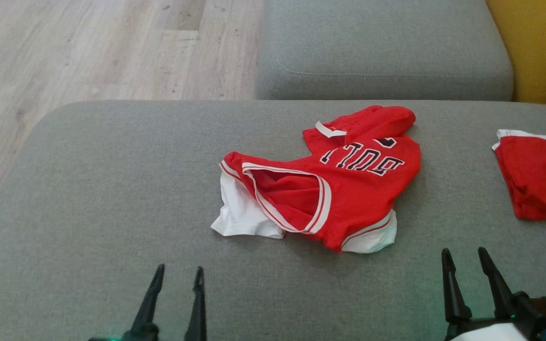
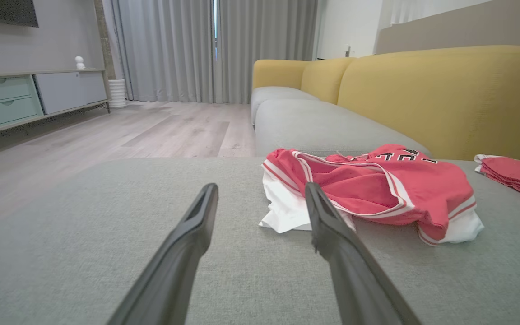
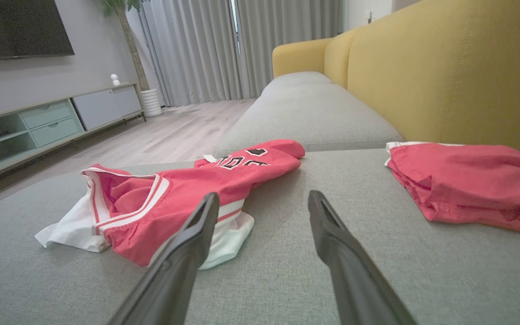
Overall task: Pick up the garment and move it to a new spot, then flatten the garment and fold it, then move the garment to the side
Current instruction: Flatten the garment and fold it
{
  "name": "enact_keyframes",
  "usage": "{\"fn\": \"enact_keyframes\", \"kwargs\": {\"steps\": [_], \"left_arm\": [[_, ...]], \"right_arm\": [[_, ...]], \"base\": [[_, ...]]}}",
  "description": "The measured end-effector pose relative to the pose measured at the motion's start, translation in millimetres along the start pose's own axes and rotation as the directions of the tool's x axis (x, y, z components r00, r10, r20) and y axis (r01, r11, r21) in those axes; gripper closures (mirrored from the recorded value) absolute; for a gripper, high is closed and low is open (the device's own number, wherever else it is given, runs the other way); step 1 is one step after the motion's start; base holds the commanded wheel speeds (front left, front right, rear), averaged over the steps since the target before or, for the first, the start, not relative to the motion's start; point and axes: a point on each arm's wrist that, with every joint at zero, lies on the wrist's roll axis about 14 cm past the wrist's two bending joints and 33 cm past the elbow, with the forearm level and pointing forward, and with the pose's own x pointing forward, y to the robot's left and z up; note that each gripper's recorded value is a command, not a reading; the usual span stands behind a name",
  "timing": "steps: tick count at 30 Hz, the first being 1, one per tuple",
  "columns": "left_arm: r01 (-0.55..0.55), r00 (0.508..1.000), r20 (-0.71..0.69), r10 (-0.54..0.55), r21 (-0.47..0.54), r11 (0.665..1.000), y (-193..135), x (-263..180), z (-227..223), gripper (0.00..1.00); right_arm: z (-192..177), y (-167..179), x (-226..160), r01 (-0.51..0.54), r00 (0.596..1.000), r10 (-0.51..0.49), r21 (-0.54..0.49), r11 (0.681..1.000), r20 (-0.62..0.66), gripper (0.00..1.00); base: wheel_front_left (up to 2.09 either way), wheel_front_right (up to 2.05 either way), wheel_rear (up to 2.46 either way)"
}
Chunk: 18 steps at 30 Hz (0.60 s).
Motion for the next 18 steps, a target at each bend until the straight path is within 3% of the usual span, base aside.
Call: {"fn": "enact_keyframes", "kwargs": {"steps": [5, 8, 13, 18], "left_arm": [[0.147, 0.989, -0.009, -0.147, 0.037, 0.988, -36, 14, -2, 0.0], [0.286, 0.958, -0.024, -0.285, 0.054, 0.957, -71, 24, -6, 0.0], [0.512, 0.859, -0.074, -0.507, 0.123, 0.85, -125, 39, -16, 0.0], [0.656, 0.754, -0.147, -0.64, 0.18, 0.733, -163, 55, -31, 0.0]], "right_arm": [[-5, -4, -3, 0.016, 1.0, -0.016, 0.006, 1.0, -0.014, 0.0], [-9, -6, -6, 0.027, 0.999, -0.027, 0.011, 1.0, -0.026, 0.0], [-14, -14, -10, 0.059, 0.997, -0.058, 0.015, 0.998, -0.043, 0.0], [-15, -22, -5, 0.087, 0.995, -0.086, 0.016, 0.996, -0.05, 0.0]], "base": [[0.0, 0.0, 0.0], [0.0, 0.0, 0.0], [0.0, 0.0, 0.0], [0.0, 0.0, 0.0]]}}
